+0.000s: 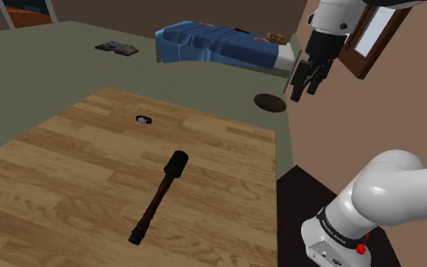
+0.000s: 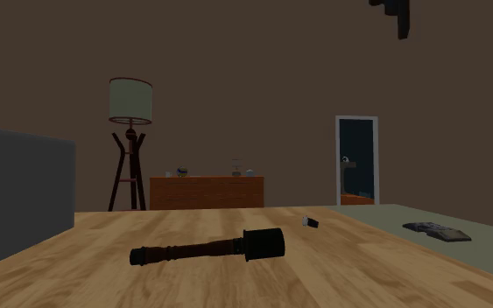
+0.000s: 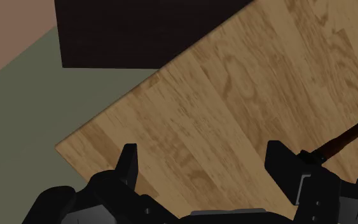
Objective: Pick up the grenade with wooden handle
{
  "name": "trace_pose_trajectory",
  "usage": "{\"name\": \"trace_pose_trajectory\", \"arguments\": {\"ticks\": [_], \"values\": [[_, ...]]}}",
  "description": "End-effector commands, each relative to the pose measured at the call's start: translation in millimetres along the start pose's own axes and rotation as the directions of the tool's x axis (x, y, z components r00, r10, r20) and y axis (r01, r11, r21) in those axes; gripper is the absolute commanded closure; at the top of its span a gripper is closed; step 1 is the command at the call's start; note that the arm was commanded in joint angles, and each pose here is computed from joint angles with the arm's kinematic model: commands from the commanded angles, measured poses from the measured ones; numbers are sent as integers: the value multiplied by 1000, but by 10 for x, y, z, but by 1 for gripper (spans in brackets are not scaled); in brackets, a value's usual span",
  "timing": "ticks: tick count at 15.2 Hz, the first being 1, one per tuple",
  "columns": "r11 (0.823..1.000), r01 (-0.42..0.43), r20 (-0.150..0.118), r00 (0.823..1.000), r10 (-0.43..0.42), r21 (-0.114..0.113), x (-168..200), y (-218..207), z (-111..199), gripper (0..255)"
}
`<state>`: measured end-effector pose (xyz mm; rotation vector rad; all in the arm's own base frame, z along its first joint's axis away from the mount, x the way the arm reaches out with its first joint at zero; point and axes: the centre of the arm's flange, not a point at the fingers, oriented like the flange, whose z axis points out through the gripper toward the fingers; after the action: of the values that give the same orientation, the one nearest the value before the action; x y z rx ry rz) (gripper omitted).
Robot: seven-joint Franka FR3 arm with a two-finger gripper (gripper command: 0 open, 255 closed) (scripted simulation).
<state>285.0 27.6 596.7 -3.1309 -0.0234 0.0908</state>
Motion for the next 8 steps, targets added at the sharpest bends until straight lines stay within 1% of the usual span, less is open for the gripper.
{"name": "trace_pose_trajectory", "arguments": {"ticks": [1, 4, 8], "values": [[1000, 0, 0, 1000, 0, 0, 0, 0, 0, 0], [997, -78, -3, 997, 78, -4, -22, -345, 204, 0], [984, -180, -7, 984, 180, -8, -9, -804, 477, 0]]}}
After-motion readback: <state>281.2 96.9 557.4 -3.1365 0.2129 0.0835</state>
